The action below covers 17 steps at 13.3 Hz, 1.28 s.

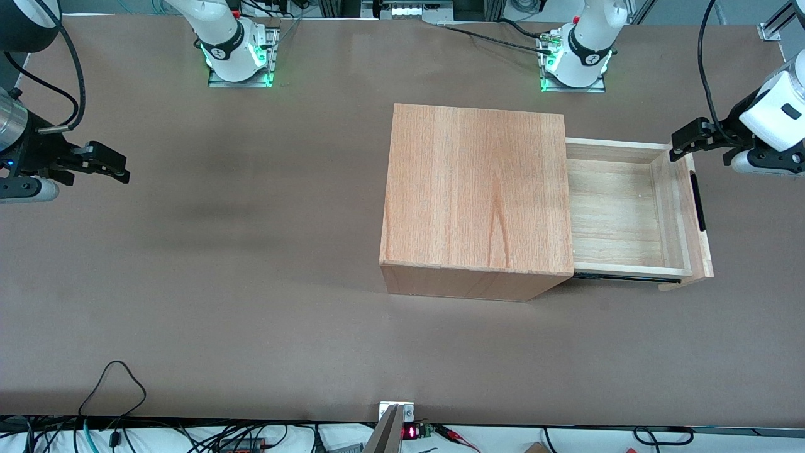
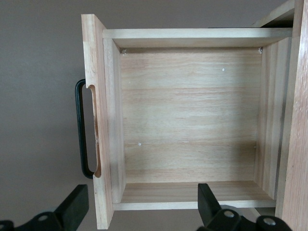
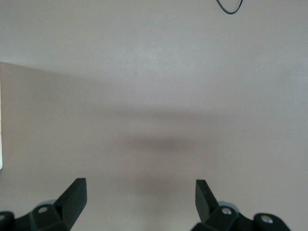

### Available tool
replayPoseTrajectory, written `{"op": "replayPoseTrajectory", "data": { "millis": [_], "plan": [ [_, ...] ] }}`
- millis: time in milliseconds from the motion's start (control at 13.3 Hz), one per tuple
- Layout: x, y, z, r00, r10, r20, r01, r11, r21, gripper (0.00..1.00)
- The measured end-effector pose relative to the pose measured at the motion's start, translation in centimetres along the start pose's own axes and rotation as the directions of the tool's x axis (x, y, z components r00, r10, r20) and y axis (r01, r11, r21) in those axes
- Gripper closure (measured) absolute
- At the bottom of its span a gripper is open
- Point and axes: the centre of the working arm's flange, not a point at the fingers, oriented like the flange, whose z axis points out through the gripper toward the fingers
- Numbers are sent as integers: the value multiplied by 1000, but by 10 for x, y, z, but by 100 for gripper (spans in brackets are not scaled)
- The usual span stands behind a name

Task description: Open top drawer with left arm

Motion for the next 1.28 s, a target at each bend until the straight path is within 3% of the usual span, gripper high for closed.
{"op": "replayPoseTrajectory", "data": {
  "millis": [979,1280],
  "plan": [
    [0,-11,-1,1000,-22,-8,22,1000,0,0],
    [2,-9,-3,1000,-17,-26,17,1000,1,0]
  ]
}}
